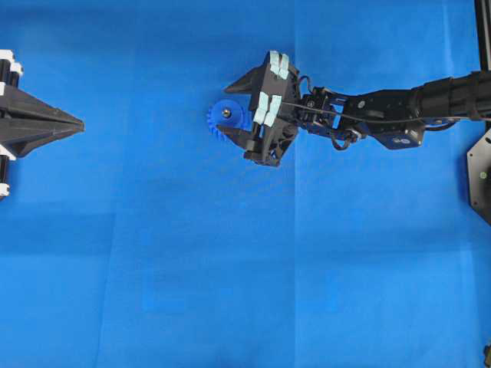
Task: Insert the shaft placed at a random location into the center hole of the small gear at another random location.
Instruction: 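Open the right gripper and raise it away from the gear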
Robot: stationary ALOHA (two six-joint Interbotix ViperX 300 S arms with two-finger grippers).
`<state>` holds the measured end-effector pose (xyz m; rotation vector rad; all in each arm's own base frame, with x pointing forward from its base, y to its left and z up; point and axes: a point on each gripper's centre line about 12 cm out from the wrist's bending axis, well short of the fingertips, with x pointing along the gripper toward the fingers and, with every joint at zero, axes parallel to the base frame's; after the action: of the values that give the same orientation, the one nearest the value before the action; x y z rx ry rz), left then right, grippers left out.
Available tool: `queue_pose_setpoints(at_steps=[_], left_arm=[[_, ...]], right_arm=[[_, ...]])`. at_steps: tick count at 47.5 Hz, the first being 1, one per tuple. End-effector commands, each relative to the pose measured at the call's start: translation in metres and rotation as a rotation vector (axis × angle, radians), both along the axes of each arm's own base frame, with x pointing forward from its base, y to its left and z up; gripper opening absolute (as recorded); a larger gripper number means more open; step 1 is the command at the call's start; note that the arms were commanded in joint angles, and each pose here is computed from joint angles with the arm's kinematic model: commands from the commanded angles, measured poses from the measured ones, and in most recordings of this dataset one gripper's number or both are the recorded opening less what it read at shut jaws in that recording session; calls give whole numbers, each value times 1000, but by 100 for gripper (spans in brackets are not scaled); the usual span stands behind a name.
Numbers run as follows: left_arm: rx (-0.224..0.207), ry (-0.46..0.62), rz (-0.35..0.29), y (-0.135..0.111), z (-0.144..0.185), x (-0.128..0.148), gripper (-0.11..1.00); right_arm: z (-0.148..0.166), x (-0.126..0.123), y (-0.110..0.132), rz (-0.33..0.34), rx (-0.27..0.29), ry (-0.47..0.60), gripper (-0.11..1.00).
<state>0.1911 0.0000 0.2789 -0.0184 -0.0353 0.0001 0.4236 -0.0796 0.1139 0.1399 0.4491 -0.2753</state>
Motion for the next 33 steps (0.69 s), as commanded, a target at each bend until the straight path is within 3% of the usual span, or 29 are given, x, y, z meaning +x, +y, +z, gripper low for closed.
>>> queue_pose_setpoints(at_steps=[1,23,33], left_arm=[[0,-12,2,0,4,1,0],[0,-14,2,0,5,1,0],[-2,-15,1,0,5,1,0]], right_arm=[[28,4,1,3,-13,-69,80],[86,-5,4,24,-33,-152,80],[93,-7,4,26,-38,-164,79]])
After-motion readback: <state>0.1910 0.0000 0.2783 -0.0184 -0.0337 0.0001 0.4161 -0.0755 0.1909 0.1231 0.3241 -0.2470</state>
